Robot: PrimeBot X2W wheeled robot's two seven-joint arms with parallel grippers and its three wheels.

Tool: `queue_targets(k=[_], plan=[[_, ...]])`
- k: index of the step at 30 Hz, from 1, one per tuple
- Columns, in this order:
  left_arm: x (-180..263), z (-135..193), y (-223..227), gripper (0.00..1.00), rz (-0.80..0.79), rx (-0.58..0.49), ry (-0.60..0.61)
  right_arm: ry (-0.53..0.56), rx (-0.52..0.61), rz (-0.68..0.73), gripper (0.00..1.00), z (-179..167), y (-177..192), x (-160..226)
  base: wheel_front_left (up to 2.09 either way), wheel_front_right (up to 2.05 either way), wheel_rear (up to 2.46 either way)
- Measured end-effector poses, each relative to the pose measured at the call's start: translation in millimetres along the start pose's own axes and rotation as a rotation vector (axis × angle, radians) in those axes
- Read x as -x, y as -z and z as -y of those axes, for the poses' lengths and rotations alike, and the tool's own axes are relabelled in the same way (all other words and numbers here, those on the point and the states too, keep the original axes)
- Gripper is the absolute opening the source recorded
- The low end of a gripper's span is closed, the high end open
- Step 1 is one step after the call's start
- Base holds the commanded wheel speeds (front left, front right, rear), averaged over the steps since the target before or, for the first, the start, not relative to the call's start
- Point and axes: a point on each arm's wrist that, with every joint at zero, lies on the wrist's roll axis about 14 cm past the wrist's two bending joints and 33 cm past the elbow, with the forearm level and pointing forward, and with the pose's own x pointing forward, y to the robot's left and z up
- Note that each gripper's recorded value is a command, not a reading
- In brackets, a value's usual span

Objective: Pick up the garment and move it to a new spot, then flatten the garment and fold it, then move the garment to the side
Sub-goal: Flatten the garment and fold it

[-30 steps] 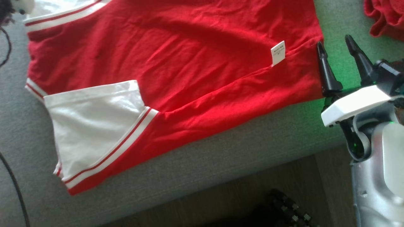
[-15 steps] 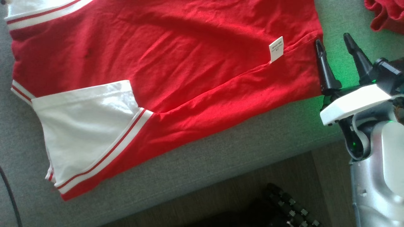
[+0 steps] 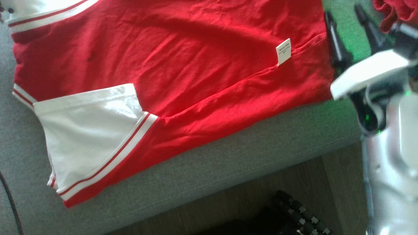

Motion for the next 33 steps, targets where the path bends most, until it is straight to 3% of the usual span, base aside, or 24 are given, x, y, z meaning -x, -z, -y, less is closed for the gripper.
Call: queue_targets(k=[6, 20, 21, 24, 26, 27, 28, 33], plan=[[2, -4, -1, 0.0, 0.052, -0.023, -0.01, -0.047, -0.035, -0.004, 1.0, -18, -16, -35, 0.0, 0.0, 0.0], [7, -11, -1, 0.0, 0.067, -0.054, -0.027, -0.087, -0.084, -0.123, 1.0, -43, 1, -81, 0.0, 0.0, 0.0], [8, -12, -2, 0.0, 0.071, -0.055, -0.028, -0.088, -0.085, -0.123, 0.97, -44, 2, -82, 0.0, 0.0, 0.0], [7, -12, -1, 0.0, 0.066, -0.06, -0.029, -0.089, -0.087, -0.126, 0.44, -45, 4, -84, 0.0, 0.0, 0.0], [7, -12, 1, 0.0, 0.061, -0.057, -0.028, -0.091, -0.086, -0.126, 0.22, -46, 4, -86, 0.0, 0.0, 0.0], [7, -12, 1, 0.0, 0.064, -0.056, -0.027, -0.092, -0.085, -0.124, 0.06, -47, 4, -86, 0.0, 0.0, 0.0], [7, -12, 0, 0.0, 0.069, -0.057, -0.027, -0.092, -0.083, -0.117, 0.0, -47, 3, -86, 0.0, 0.0, 0.0], [11, -11, -20, 0.0, 0.164, -0.088, -0.027, -0.092, -0.079, -0.075, 0.0, -47, -9, -88, 0.0, 0.0, 0.0]])
